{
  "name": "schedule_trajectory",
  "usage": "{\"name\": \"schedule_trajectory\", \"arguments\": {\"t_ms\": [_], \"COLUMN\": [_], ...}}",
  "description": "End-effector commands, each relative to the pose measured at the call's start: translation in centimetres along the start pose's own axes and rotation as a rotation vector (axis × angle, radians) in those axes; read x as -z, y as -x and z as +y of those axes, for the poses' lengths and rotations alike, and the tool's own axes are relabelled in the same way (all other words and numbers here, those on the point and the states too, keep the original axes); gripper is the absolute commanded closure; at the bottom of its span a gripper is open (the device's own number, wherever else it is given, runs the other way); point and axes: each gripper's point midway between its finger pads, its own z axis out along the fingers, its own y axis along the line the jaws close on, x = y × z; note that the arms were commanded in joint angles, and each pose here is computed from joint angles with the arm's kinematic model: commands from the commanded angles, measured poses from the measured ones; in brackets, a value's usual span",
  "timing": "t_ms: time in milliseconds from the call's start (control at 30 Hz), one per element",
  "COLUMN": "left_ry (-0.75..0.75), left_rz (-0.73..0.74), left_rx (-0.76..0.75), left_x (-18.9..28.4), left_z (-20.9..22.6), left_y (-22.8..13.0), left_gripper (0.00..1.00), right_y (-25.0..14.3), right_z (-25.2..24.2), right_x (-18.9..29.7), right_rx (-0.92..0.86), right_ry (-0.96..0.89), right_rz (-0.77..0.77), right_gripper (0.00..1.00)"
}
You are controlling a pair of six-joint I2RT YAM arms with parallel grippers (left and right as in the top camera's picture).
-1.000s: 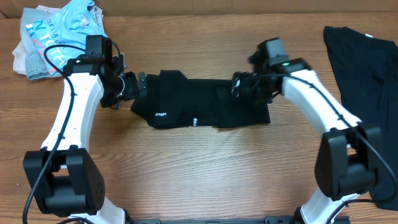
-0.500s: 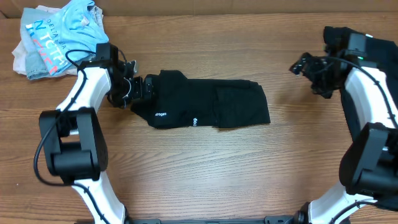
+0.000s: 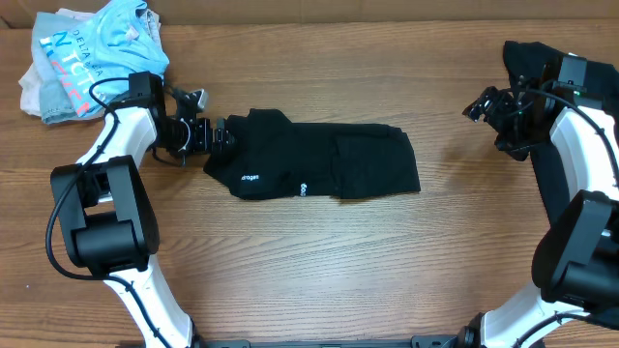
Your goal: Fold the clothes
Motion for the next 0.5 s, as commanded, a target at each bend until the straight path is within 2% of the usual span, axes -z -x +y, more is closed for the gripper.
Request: {"name": "schedule_trajectory", "arguments": {"t_ms": [0,200,467], "left_ry": [0.01,-0.112,-0.135], "left_rz": [0.008,0.042,0.166], "left_rx": [-0.048,-0.086,-0.139], "left_x": [-1.6,-1.9,-3.7], "left_z": [1.1,-1.7,-5.3], "left_y": [-0.3,-1.3,-3.9], "left_gripper": [0.0,0.0,0.0], "right_y": [0.3,0.2,0.2], "right_z": [1.3,1.4,1.4], "right_x": [0.3,0.2,0.2], "right_rx": [0.027,0.03,0.03], "right_ry": [0.013,0.014,0.014], "right_rz": [-0.011,-0.009,-0.01], "right_gripper": [0.0,0.0,0.0]}}
